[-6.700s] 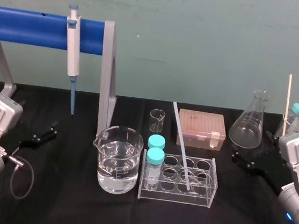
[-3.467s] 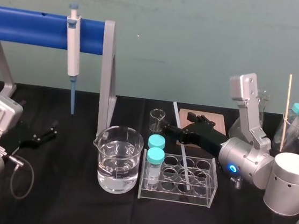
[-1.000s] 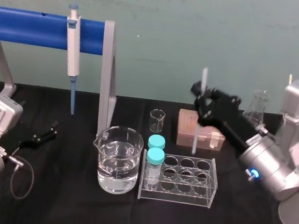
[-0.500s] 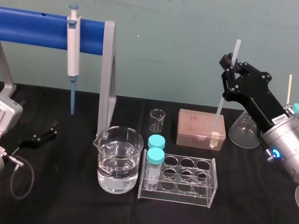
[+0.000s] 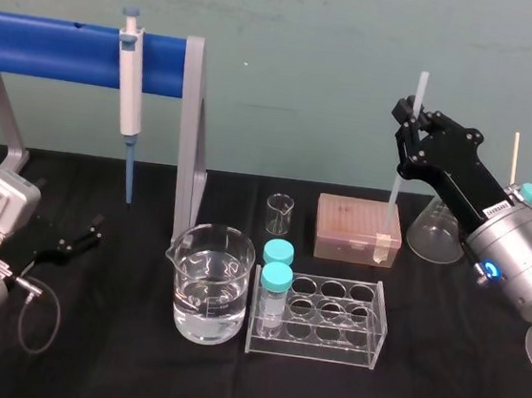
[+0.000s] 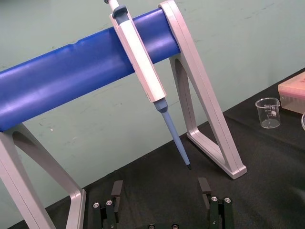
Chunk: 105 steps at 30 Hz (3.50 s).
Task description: Pick up the stirring rod with one hand, then place it down.
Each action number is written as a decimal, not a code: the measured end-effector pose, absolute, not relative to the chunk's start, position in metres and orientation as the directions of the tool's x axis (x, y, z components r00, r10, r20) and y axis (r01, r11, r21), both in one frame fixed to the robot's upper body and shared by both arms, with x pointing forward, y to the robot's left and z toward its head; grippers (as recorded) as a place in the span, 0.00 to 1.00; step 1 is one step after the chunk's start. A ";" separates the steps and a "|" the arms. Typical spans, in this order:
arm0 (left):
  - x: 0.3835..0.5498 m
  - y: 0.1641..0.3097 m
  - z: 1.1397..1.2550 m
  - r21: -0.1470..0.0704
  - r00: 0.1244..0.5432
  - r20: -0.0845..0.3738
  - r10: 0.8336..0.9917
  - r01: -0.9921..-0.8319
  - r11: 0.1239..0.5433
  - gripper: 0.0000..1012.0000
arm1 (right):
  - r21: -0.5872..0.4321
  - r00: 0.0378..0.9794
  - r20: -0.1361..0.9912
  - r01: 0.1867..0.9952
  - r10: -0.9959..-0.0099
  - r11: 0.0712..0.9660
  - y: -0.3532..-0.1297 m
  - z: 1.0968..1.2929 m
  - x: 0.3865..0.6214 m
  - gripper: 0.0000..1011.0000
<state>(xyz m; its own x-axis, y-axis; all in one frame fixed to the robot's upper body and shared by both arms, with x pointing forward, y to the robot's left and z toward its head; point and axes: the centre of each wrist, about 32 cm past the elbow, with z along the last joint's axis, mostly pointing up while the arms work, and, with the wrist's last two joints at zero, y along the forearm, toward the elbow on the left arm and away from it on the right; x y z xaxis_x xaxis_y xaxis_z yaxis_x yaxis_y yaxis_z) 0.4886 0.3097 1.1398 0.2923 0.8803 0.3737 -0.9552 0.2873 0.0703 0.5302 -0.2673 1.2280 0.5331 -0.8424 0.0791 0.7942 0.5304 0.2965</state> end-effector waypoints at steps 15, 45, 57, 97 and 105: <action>0.489 0.310 1.140 0.070 0.292 0.374 0.880 -0.955 0.287 0.99 | 0.287 0.540 0.077 0.793 -0.838 0.538 -0.267 1.226 0.532 0.07; 0.489 0.310 1.140 0.070 0.292 0.374 0.880 -0.955 0.287 0.99 | 0.270 0.550 0.086 0.790 -0.830 0.551 -0.269 1.224 0.529 0.07; 0.489 0.310 1.140 0.070 0.292 0.374 0.880 -0.955 0.287 0.99 | 0.266 0.552 0.087 0.790 -0.829 0.553 -0.270 1.225 0.527 0.07; 0.489 0.310 1.140 0.070 0.292 0.374 0.880 -0.955 0.287 0.99 | 0.295 0.765 0.028 0.608 -0.643 0.737 -0.288 1.197 0.529 0.07; 0.489 0.310 1.140 0.070 0.292 0.374 0.880 -0.955 0.287 0.99 | 0.287 0.763 0.004 0.618 -0.646 0.732 -0.284 1.180 0.533 0.07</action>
